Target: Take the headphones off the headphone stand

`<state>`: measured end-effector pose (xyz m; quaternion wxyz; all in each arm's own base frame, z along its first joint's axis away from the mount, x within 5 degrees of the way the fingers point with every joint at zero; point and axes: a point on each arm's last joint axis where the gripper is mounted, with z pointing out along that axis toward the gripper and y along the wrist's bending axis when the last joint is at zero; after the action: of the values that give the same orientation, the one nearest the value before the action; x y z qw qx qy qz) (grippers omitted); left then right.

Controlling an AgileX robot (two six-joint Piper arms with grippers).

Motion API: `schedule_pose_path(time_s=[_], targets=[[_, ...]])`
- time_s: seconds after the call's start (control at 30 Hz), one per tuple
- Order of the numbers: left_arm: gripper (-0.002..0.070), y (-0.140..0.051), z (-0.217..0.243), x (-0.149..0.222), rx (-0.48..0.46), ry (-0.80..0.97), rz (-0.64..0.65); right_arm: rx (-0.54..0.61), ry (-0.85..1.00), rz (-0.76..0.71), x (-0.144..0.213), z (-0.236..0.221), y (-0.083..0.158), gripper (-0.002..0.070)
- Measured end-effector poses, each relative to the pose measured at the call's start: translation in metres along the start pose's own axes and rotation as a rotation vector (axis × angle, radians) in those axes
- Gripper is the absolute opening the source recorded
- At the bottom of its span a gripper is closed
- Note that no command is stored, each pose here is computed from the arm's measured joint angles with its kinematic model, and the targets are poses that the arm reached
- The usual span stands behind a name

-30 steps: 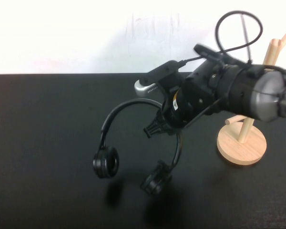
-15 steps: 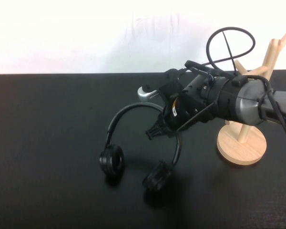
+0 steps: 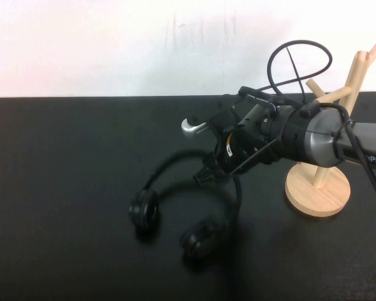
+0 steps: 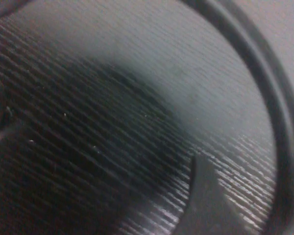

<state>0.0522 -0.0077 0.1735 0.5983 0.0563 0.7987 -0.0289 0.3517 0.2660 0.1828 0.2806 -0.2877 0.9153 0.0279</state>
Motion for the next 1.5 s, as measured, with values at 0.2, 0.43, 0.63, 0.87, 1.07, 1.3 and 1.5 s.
schedule_pose_path(time_s=[0.2, 0.43, 0.63, 0.87, 1.07, 1.3, 1.5], targets=[[-0.0004, 0.0, 0.0, 0.0, 0.0, 0.0, 0.0, 0.014, -0.002, 0.014, 0.0, 0.0, -0.001, 0.0373], [-0.0004, 0.0, 0.0, 0.0, 0.0, 0.0, 0.0, 0.029, 0.038, 0.019, 0.0, -0.018, 0.0, 0.0342], [-0.0004, 0.0, 0.0, 0.0, 0.0, 0.0, 0.0, 0.012, -0.029, -0.019, -0.011, -0.076, 0.017, 0.0174], [-0.0004, 0.0, 0.0, 0.0, 0.0, 0.0, 0.0, 0.025, -0.022, -0.048, -0.007, -0.139, 0.026, 0.0007], [-0.0004, 0.0, 0.0, 0.0, 0.0, 0.0, 0.0, 0.044, -0.035, -0.02, 0.003, -0.2, 0.012, -0.0006], [-0.0004, 0.0, 0.0, 0.0, 0.0, 0.0, 0.0, 0.095, 0.004, 0.003, 0.02, -0.243, -0.004, -0.0008], [-0.0004, 0.0, 0.0, 0.0, 0.0, 0.0, 0.0, 0.154, 0.041, -0.012, 0.024, -0.245, -0.01, -0.0008]])
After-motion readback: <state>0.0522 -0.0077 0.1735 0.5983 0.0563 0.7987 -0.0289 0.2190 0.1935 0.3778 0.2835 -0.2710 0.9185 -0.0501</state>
